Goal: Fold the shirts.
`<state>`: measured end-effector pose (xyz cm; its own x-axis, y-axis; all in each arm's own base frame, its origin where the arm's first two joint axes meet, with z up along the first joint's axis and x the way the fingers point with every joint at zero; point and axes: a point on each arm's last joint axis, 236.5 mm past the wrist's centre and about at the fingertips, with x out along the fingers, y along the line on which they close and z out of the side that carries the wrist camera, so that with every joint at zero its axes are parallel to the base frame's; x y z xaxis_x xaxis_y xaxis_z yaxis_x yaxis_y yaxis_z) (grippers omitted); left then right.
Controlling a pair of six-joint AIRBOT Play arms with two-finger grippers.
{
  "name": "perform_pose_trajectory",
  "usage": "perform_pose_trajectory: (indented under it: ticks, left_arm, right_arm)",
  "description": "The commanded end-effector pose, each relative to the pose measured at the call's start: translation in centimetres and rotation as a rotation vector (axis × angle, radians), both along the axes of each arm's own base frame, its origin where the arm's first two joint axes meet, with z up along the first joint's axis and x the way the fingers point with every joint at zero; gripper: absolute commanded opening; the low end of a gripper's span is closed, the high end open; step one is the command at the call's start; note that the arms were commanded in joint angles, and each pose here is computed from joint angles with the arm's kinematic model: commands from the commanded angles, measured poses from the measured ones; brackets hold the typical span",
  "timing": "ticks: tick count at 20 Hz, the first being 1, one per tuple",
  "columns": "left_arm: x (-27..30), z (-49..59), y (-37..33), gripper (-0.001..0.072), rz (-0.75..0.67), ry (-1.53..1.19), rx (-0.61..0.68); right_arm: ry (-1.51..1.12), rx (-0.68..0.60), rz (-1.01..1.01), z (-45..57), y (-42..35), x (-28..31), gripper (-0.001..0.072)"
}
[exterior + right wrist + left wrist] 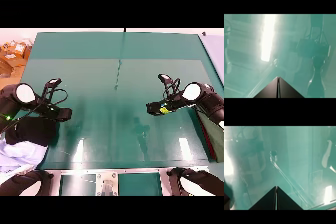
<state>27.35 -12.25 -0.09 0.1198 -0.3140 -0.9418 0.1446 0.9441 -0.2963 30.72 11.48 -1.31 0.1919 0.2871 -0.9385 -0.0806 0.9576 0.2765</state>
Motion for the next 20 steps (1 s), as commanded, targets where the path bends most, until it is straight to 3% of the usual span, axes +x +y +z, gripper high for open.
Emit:
perform_pose_trajectory:
  ticks: [1, 3, 5, 6, 7, 8, 9, 11, 13, 18, 19, 20]
  left_arm:
    - [0.0, -0.1, 0.3, 0.003, -0.004, -0.004, 0.014]
    - [0.2, -0.5, 1.8, 0.003, -0.014, -0.016, 0.082]
    - [0.5, -1.0, 5.4, 0.0032, 0.022, -0.02, 0.234]
    - [0.6, -1.1, 8.3, 0.0189, 0.051, -0.019, 0.352]
    - [0.6, -0.9, 10.9, 0.0606, 0.068, -0.019, 0.462]
    - [0.6, -0.2, 13.9, 0.07, 0.108, -0.025, 0.586]
    - [0.6, 0.6, 16.3, 0.0715, 0.129, -0.032, 0.687]
    - [0.7, 1.0, 19.0, 0.0715, 0.199, -0.031, 0.734]
    - [0.1, -0.2, 20.8, 0.0715, 0.292, -0.008, 0.697]
    - [-3.6, -7.7, 18.8, 0.0713, 0.417, 0.115, 0.455]
    - [-3.8, -8.4, 18.3, 0.0691, 0.405, 0.115, 0.435]
    - [-3.9, -8.7, 18.2, 0.0474, 0.405, 0.117, 0.432]
  right_arm:
    - [0.0, 0.0, 0.001, 0.0, 0.0, 0.0, 0.0025]
    - [0.0, 0.0, 0.001, 0.0, 0.0, 0.0, 0.0025]
    - [0.0, 0.0, 0.001, 0.0, 0.0, 0.0, 0.0025]
    - [0.0, 0.0, 0.001, 0.0, 0.0, 0.0, 0.0025]
    - [0.0, 0.0, 0.001, 0.0, 0.0, 0.0, 0.0026]
    - [0.0, 0.0, 0.001, 0.0, 0.0, 0.0, 0.0025]
    - [0.0, 0.001, 0.001, 0.0, 0.0, 0.0, 0.0025]
    - [0.0, 0.0, 0.001, 0.0, 0.0, 0.0, 0.0025]
    - [0.0, 0.0, 0.001, 0.0, 0.0, 0.0, 0.0025]
    - [0.0, 0.0, 0.001, 0.0, 0.0, 0.0, 0.0025]
    - [0.0, 0.0, 0.001, 0.0, 0.0, 0.0, 0.0025]
    - [0.0, 0.0, 0.001, 0.0, 0.0, 0.0, 0.0025]
